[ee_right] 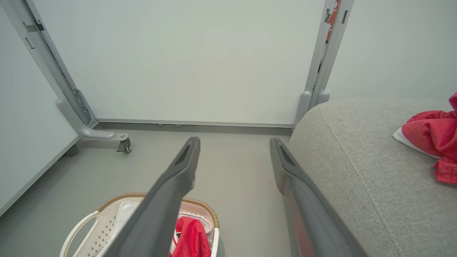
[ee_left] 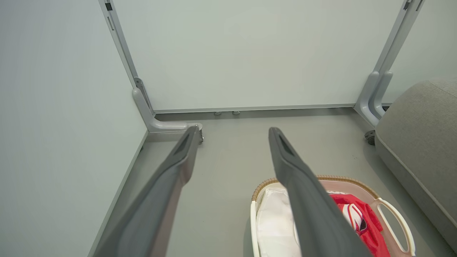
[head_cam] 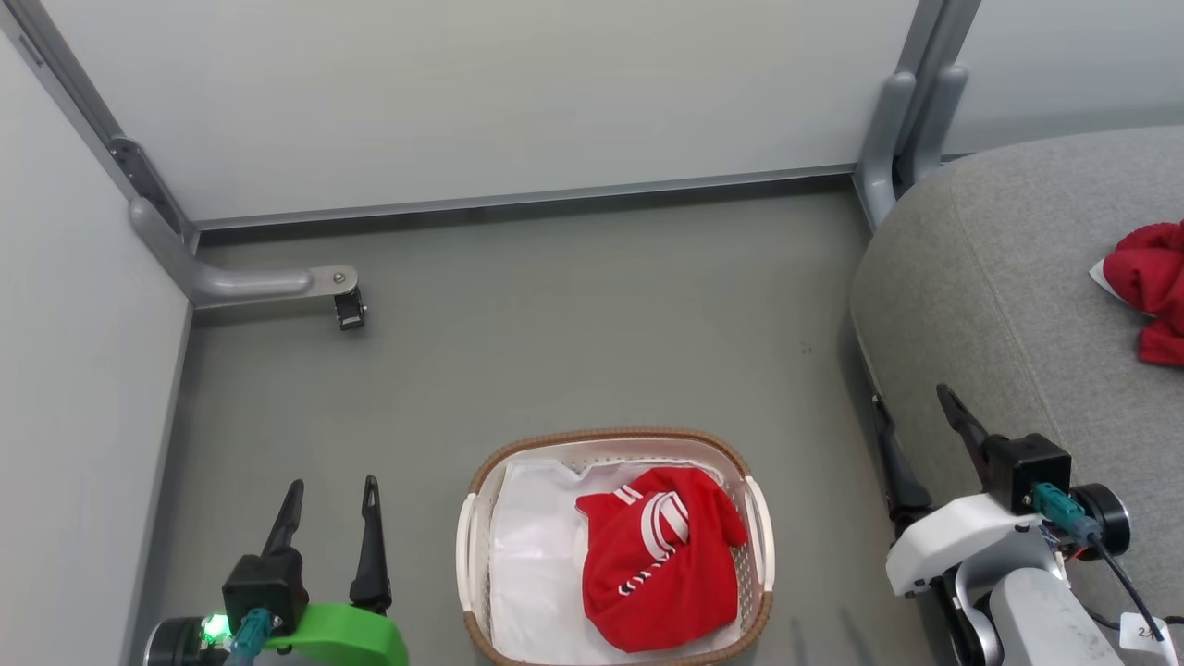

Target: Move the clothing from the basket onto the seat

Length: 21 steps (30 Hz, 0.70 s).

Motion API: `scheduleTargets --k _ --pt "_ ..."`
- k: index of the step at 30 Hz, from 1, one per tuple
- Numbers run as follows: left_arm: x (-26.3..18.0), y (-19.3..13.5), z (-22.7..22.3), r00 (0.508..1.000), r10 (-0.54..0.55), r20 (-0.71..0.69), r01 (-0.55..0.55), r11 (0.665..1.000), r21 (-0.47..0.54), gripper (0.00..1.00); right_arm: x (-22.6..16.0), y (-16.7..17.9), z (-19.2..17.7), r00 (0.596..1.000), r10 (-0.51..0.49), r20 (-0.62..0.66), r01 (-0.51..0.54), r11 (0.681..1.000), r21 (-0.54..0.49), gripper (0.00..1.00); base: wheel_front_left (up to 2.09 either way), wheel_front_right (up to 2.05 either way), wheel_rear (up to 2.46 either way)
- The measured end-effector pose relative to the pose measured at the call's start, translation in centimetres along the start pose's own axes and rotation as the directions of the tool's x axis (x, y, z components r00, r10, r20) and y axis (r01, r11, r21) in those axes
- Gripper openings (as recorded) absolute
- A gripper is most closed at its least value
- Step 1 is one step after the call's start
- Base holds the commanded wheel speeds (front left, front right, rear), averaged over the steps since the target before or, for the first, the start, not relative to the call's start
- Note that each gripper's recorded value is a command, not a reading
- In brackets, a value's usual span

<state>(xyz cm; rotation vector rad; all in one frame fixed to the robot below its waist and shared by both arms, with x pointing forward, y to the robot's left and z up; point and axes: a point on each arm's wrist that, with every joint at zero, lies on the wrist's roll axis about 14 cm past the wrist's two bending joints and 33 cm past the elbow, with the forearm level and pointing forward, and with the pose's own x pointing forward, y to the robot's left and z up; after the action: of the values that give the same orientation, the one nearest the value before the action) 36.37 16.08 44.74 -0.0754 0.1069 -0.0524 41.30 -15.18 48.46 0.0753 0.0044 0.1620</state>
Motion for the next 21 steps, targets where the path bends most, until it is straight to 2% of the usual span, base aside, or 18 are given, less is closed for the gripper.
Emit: scheduleTargets --k 13,21 --pt "-0.6 -0.9 0.5 1.000 -0.022 0.020 0.022 1.000 0.004 1.00 -1.0 0.4 0.0 1.000 -0.001 0.001 0.001 1.000 0.012 1.00 0.00 0.00 0.00" --pt "-0.2 -2.1 -1.1 0.998 -0.054 -0.033 0.054 0.998 -0.015 1.00 0.0 0.5 0.7 1.000 0.008 0.025 -0.008 1.000 0.009 1.00 0.00 0.00 0.00"
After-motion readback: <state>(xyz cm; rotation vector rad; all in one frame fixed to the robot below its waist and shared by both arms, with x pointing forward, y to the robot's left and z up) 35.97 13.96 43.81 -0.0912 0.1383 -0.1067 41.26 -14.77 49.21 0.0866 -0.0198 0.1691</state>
